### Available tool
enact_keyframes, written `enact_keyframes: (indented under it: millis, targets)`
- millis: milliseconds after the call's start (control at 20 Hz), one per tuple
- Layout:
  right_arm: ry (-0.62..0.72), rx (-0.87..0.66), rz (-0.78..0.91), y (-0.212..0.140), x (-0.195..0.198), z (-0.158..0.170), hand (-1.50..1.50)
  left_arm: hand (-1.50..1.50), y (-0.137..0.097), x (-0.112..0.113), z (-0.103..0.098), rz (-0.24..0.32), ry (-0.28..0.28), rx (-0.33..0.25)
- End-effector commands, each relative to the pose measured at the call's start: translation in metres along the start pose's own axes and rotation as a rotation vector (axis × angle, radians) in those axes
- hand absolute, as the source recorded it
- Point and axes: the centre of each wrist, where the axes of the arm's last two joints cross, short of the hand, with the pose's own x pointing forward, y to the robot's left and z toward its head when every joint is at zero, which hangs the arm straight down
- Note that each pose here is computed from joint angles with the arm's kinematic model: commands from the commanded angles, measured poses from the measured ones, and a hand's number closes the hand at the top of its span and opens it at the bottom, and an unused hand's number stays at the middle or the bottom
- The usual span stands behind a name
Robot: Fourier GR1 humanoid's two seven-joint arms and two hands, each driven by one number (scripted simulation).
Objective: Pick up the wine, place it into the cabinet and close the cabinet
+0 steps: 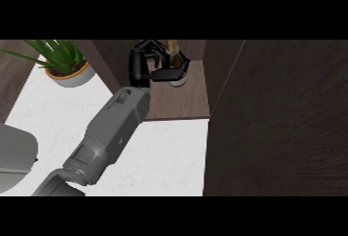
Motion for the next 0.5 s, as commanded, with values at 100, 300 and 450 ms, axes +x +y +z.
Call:
enact_keyframes:
  millis: [100, 300, 450]
  targets:
    - [-0.044, 0.037, -0.024, -0.003, 0.012, 0.008, -1.50, 1.50, 0.007, -0.012, 0.003, 0.084, 0.075, 0.059]
    - [-0.053, 0.010, -0.018, 0.003, 0.015, 0.011, -1.50, 1.50, 0.006, -0.007, -0.002, 0.159, 0.109, 0.074]
    - [-0.045, 0.042, -0.030, 0.002, 0.014, 0.011, -1.50, 1.50, 0.013, -0.021, 0.008, 0.153, 0.115, 0.085]
